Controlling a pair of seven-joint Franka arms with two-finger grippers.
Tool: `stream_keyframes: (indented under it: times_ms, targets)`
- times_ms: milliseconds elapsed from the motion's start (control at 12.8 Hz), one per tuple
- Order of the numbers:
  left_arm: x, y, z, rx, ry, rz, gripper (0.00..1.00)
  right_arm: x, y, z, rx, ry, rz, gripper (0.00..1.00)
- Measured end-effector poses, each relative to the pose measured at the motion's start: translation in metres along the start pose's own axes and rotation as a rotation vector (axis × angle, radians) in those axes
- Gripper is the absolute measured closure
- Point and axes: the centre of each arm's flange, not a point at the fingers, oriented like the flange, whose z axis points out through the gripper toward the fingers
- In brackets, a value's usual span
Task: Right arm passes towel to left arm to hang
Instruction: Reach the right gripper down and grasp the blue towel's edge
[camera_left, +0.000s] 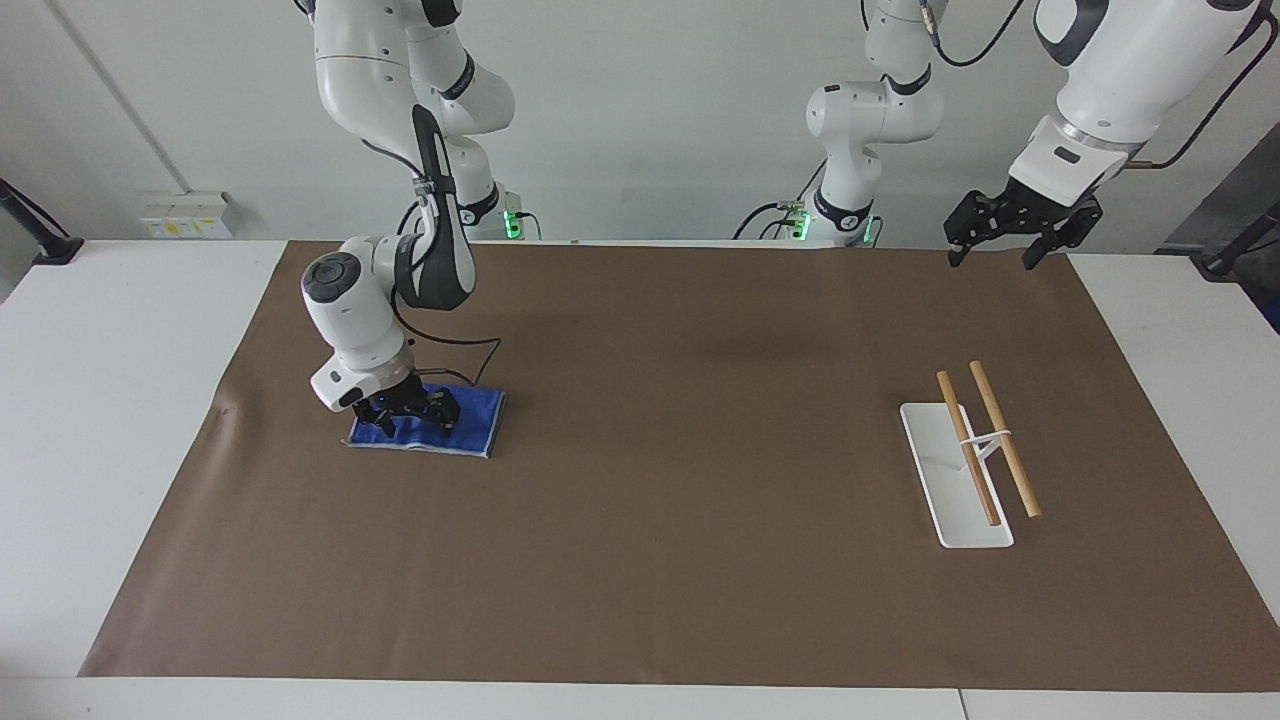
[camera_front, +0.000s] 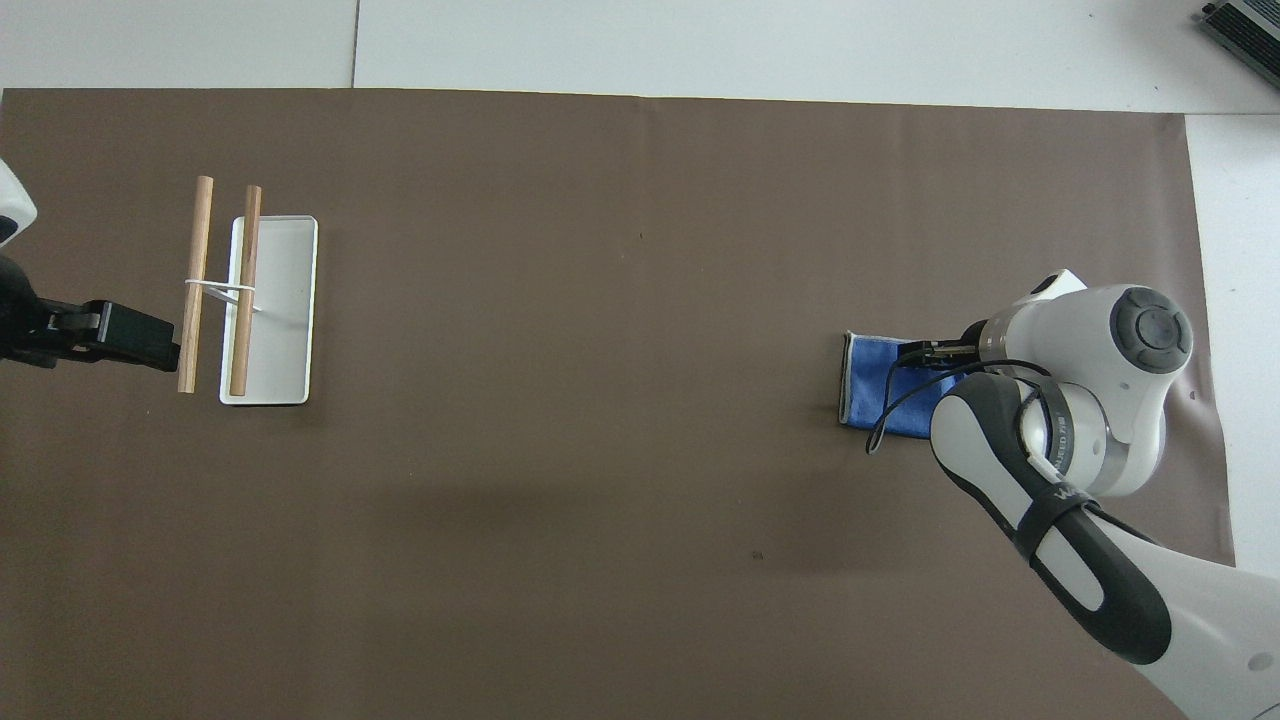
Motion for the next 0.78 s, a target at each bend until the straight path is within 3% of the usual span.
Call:
stream_keyframes:
  times_ms: [545,779]
  targets:
    - [0.000,0.000,0.000,0.000,0.000,0.000,0.00,0.007,-0.011,-0.010,0.005,-0.006,-0.049,0.96]
    - [0.000,0.000,0.000,0.000,0.000,0.000,0.00,0.030,-0.029,-0.050,0.026,-0.019,-0.071,0.96]
